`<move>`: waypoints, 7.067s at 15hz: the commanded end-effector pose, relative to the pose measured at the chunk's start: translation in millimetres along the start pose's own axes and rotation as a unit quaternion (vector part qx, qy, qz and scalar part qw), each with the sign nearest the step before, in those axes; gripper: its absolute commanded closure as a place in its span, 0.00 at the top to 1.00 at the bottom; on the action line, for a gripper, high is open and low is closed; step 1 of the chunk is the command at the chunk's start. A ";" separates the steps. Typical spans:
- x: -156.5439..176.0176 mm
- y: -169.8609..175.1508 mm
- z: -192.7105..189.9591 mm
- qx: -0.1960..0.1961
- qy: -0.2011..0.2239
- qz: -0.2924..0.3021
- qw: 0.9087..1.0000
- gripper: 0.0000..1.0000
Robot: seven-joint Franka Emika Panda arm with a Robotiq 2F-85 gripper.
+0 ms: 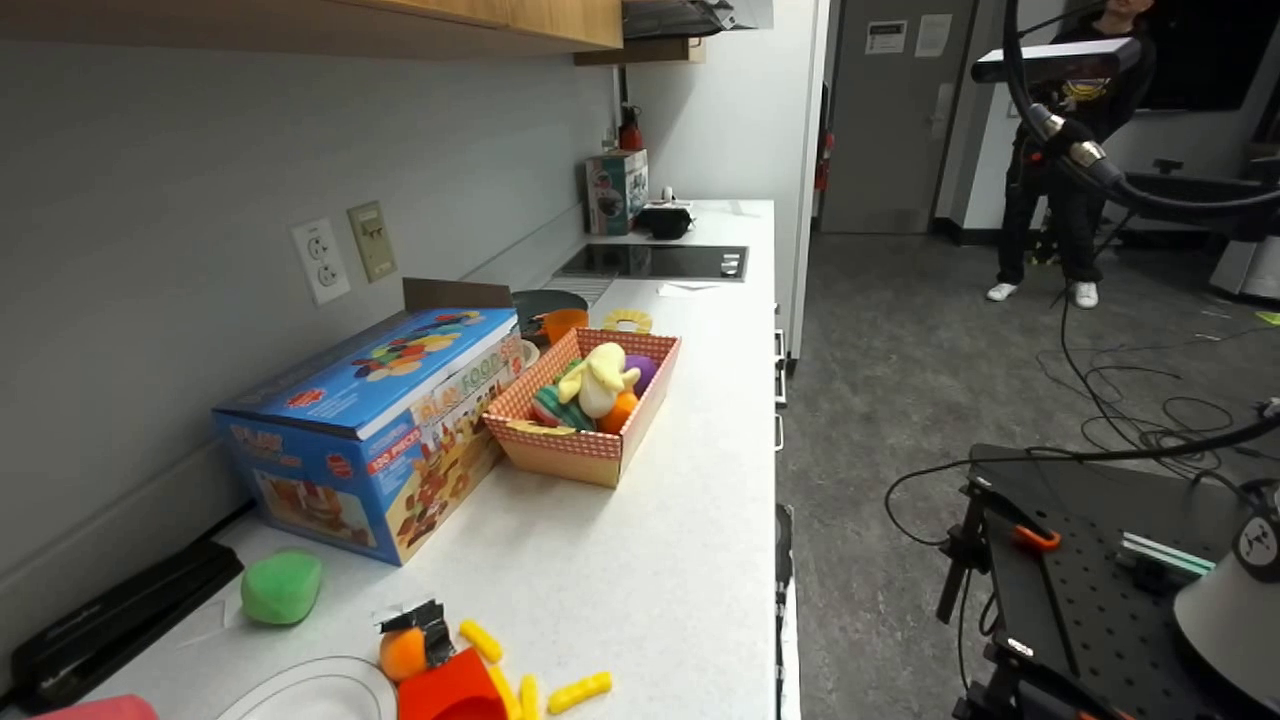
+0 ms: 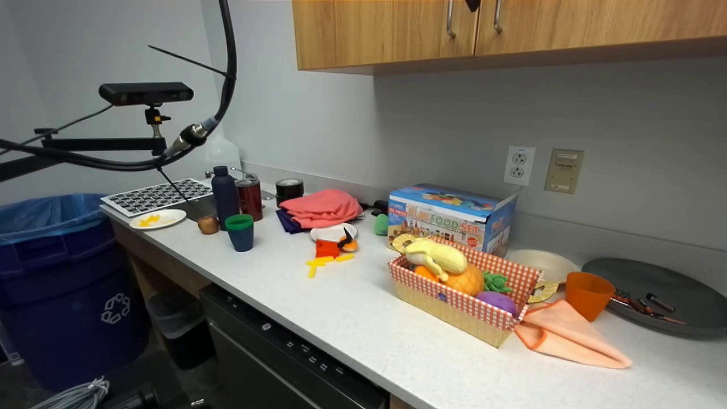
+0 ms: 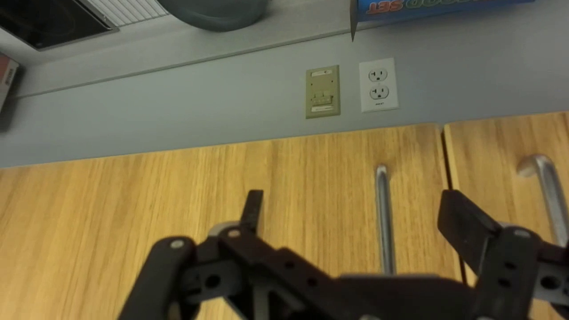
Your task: Open the right upper cabinet door.
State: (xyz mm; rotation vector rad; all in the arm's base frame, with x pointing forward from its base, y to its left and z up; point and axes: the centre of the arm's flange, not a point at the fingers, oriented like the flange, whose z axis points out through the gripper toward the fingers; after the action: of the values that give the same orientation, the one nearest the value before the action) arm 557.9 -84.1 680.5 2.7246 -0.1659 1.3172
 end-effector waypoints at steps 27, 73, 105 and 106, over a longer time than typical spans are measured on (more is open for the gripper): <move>2.6 0.6 8.7 -0.022 0.000 0.004 1.000 1.00; -75.1 61.5 -1.8 -0.225 0.039 -0.037 0.973 1.00; -46.2 28.4 -1.5 -0.163 0.088 -0.065 0.980 1.00; -42.2 24.3 -1.4 -0.156 0.089 -0.058 0.982 1.00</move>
State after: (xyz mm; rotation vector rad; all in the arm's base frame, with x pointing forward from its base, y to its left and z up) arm 509.7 -111.9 629.2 2.2809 -0.1563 1.3355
